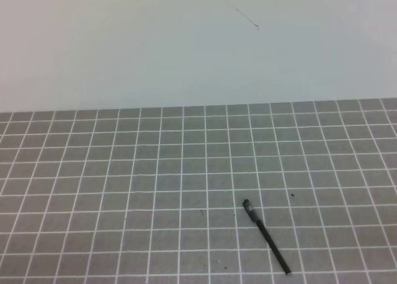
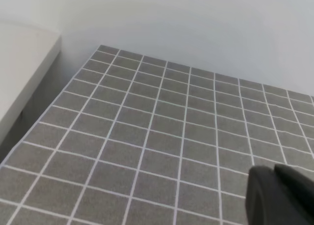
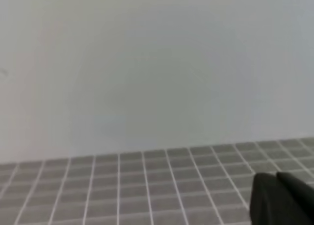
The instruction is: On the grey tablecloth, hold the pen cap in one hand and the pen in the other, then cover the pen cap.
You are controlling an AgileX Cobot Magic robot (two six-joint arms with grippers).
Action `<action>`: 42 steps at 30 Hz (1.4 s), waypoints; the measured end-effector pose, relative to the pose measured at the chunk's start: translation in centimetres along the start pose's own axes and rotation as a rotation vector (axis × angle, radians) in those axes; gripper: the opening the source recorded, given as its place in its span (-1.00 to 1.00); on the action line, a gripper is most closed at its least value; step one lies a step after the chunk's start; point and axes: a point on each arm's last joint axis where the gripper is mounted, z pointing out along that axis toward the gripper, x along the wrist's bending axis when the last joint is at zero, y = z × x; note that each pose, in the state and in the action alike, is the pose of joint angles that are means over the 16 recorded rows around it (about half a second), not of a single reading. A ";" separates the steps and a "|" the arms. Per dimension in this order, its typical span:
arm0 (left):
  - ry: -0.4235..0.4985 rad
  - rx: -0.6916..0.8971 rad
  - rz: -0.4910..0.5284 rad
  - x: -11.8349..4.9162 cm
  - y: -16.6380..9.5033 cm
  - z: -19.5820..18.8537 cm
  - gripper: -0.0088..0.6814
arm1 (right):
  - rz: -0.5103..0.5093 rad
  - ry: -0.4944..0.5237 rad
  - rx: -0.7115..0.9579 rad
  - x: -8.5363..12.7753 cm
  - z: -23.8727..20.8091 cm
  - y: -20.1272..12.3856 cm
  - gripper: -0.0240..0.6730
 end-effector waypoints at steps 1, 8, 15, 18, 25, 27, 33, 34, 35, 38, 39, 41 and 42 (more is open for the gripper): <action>0.000 0.001 0.001 0.0 -0.1 0.0 -0.98 | -0.015 0.013 0.025 0.1 0.0 -0.2 -0.94; 0.000 0.002 0.002 0.0 -0.2 0.1 -0.98 | -0.107 0.164 0.107 1.5 -0.4 -1.2 -0.94; 0.000 0.001 0.001 0.0 -0.1 0.0 -0.98 | -0.113 0.217 0.027 2.0 -0.4 -1.1 -0.94; 0.000 -0.001 -0.002 0.0 0.1 0.0 -0.98 | -0.100 0.214 -0.010 2.0 -0.4 -1.2 -0.94; 0.000 -0.002 -0.002 0.0 0.2 -0.1 -0.98 | -0.063 0.208 -0.032 2.0 -0.1 -2.0 -0.94; 0.000 -0.001 -0.002 0.0 0.1 0.0 -0.98 | -0.056 0.207 -0.026 2.0 -0.1 -2.2 -0.94; 0.000 -0.001 -0.001 0.0 0.1 0.0 -0.98 | -0.042 0.211 0.014 2.1 -0.1 -3.0 -0.94; 0.000 -0.001 -0.001 0.0 0.1 0.0 -0.98 | -0.039 0.211 0.023 2.1 -0.1 -3.1 -0.94; 0.000 -0.001 -0.001 0.0 0.1 0.0 -0.98 | -0.036 0.210 0.034 2.1 -0.1 -3.2 -0.94; 0.000 -0.001 -0.001 0.0 0.1 0.0 -0.98 | -0.029 0.204 0.067 2.0 -0.2 -3.6 -0.94; 0.000 -0.001 -0.001 0.0 0.1 0.0 -0.98 | -0.027 0.201 0.077 2.0 -0.2 -3.7 -0.94; 0.000 -0.001 -0.001 0.0 0.1 0.0 -0.98 | -0.026 0.192 0.097 1.9 -0.2 -3.9 -0.94; 0.000 -0.001 -0.002 0.0 0.2 -0.1 -0.98 | -0.026 0.187 0.109 1.8 -0.2 -4.0 -0.94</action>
